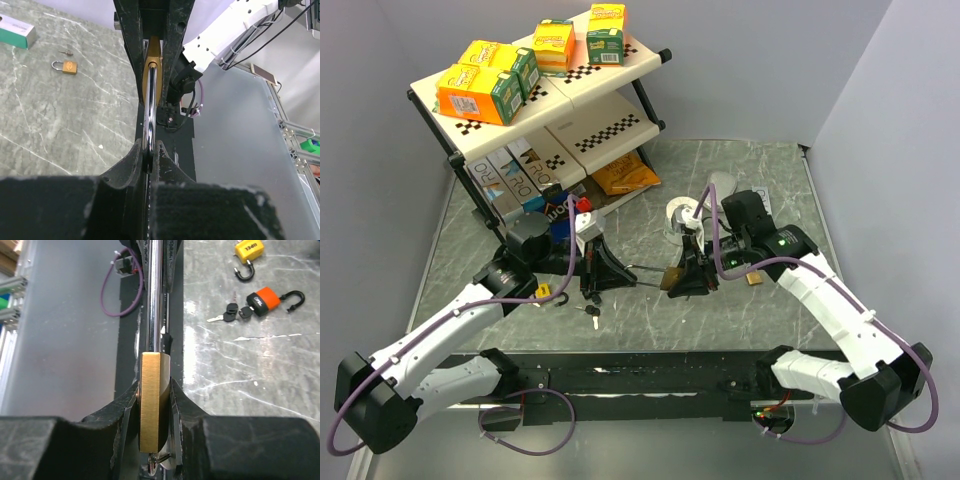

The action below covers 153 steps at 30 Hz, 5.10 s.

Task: Lock with the key
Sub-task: Lock the lock, then place the key at the center of the board.

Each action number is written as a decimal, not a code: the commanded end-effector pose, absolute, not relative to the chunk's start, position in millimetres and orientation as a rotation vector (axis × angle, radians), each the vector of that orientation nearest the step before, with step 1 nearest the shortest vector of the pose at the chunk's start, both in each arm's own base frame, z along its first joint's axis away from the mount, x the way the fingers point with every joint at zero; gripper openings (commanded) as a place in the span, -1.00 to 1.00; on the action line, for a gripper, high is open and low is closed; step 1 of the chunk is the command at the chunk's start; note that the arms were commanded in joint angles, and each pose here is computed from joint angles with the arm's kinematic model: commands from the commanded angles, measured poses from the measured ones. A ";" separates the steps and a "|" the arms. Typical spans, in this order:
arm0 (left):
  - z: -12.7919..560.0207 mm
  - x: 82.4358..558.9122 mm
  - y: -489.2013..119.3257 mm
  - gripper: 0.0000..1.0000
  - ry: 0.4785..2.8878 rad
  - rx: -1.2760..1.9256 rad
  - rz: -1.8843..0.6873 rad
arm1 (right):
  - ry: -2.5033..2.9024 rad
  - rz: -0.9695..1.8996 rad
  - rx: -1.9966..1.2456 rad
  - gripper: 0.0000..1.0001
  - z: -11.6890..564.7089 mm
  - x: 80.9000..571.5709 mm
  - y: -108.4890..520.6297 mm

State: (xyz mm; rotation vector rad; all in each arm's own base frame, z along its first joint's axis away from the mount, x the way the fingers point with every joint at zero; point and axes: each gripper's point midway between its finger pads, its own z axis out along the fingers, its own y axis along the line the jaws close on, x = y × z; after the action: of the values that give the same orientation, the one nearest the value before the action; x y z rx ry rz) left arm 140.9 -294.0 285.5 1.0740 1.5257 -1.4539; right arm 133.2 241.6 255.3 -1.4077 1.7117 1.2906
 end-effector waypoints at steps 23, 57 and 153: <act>281.9 95.1 -336.5 -0.98 1.457 1.113 -1.639 | 1.448 1.530 -1.428 -1.00 332.2 128.5 296.5; 290.9 137.3 -285.2 -0.98 1.528 1.028 -1.490 | 1.756 1.270 -1.322 0.37 280.2 155.0 221.4; 252.9 196.1 -261.5 -0.98 1.719 0.888 -1.373 | 2.659 0.517 -0.830 -0.02 54.6 307.8 59.0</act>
State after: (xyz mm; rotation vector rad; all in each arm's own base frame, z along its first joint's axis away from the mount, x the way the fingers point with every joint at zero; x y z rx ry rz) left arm 195.9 -258.9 242.4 0.8226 1.7954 -1.3975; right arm 293.9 60.8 43.2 -0.8490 2.6964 0.5417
